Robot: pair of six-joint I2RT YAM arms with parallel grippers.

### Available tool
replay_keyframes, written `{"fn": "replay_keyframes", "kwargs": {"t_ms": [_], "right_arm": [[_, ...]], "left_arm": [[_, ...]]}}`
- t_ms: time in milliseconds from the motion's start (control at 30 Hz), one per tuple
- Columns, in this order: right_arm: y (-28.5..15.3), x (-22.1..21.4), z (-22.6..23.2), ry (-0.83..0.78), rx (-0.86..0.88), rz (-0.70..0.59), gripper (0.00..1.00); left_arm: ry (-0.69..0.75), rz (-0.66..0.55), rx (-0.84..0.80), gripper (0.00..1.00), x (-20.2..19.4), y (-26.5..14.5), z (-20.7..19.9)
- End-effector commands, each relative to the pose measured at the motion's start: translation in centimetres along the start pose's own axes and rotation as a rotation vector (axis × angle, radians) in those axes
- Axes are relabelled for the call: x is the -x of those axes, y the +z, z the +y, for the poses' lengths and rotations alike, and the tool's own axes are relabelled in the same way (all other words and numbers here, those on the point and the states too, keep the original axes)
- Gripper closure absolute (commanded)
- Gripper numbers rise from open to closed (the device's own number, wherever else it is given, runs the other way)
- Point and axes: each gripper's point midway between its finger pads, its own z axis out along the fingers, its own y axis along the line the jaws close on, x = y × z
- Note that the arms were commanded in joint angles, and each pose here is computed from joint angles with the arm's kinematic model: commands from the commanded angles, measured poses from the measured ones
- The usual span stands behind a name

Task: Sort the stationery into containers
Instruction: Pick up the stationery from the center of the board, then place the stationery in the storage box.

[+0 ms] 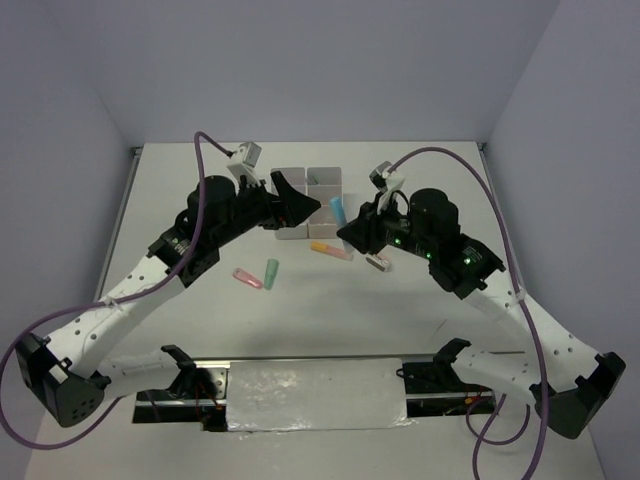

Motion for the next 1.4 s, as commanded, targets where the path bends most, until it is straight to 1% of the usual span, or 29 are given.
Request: {"fn": "replay_keyframes", "kwargs": {"t_ms": [0,100,167,300,433,500,633,700,733,800,833,867,933,967,1000,1033,1067,1100,1133,1167,1200,1233,1267,1300,1333,1367], "right_arm": [[0.1,1.7,1.8,-0.014,0.039,-0.064,1.00],[0.7,2.5,2.7,-0.014,0.035,-0.049,1.00],[1.6,2.1,2.3,-0.004,0.012,-0.014,1.00],[1.9,2.2,1.7,0.017,-0.033,-0.015,1.00],[1.8,3.1,3.2,0.021,0.037,-0.044,1.00],[1.9,3.7,4.0,0.010,0.057,-0.049,1.00],[2.3,4.0,5.5,-0.011,0.090,-0.043,1.00],[2.6,3.8,6.0,-0.019,0.089,-0.030,1.00],[3.0,3.5,6.0,-0.021,0.087,-0.019,1.00],[3.3,3.4,5.9,-0.022,0.077,-0.018,1.00],[3.6,3.2,5.9,-0.024,0.073,-0.013,1.00],[3.7,3.1,5.7,-0.025,0.063,-0.006,1.00],[3.9,3.2,5.4,-0.033,0.048,-0.010,1.00],[4.0,3.2,5.4,-0.034,0.044,-0.015,0.99],[4.0,3.2,5.2,-0.034,0.036,-0.017,0.95],[3.8,3.4,4.9,-0.031,0.022,-0.025,0.65],[3.7,3.2,4.4,-0.023,-0.005,-0.029,0.52],[3.4,3.1,3.8,-0.016,-0.033,-0.037,0.41],[2.1,4.1,2.6,0.002,-0.091,-0.088,0.28],[1.3,4.3,2.0,0.012,-0.118,-0.111,0.21],[-0.2,4.3,1.3,0.022,-0.141,-0.145,0.20],[-1.1,4.5,0.1,0.039,-0.190,-0.170,0.01],[-1.9,4.3,-0.2,0.044,-0.206,-0.183,0.00],[-2.3,3.6,-0.7,0.050,-0.221,-0.178,0.00],[-3.6,4.0,-0.6,0.056,-0.221,-0.210,0.00],[-3.9,3.4,-0.9,0.056,-0.229,-0.202,0.00]], "left_arm": [[-0.003,-0.070,-0.146,0.13,2.2,-0.4,-3.5],[0.002,-0.039,-0.138,0.19,1.6,0.3,-3.4],[0.006,-0.034,-0.152,0.22,1.4,0.3,-3.8],[0.015,-0.063,-0.134,0.23,1.9,-0.2,-3.6],[0.027,-0.055,-0.121,0.25,1.9,0.1,-3.4],[0.022,-0.027,-0.128,0.27,1.2,0.5,-3.3],[0.015,-0.008,-0.110,0.32,0.6,1.4,-2.7],[0.013,-0.002,-0.107,0.36,0.4,1.5,-2.6],[0.013,-0.002,-0.109,0.43,0.5,1.5,-2.6],[0.021,-0.011,-0.113,0.52,0.8,1.5,-2.9],[0.024,-0.021,-0.111,0.68,1.2,1.4,-3.0],[0.030,-0.010,-0.095,0.77,1.0,1.5,-2.7],[0.045,-0.012,-0.083,1.00,1.2,1.5,-2.7],[0.062,-0.008,-0.074,1.00,1.2,1.5,-2.4],[0.079,-0.011,-0.074,1.00,1.2,1.5,-2.4],[0.101,-0.025,-0.057,1.00,1.4,1.6,-1.9],[0.164,-0.053,-0.029,1.00,2.0,1.6,-1.2],[0.194,-0.072,0.013,1.00,2.2,1.6,-0.3],[0.264,-0.146,0.127,1.00,3.5,1.6,2.1],[0.306,-0.181,0.175,1.00,4.1,1.6,3.1],[0.360,-0.233,0.199,1.00,5.2,1.8,3.7],[0.419,-0.242,0.242,1.00,4.7,2.1,5.5],[0.522,-0.304,0.241,1.00,6.3,2.3,5.3],[0.570,-0.300,0.284,1.00,6.4,3.3,7.0],[0.592,-0.320,0.316,1.00,7.4,3.8,7.6],[0.626,-0.296,0.335,1.00,7.2,5.4,9.0]]}}
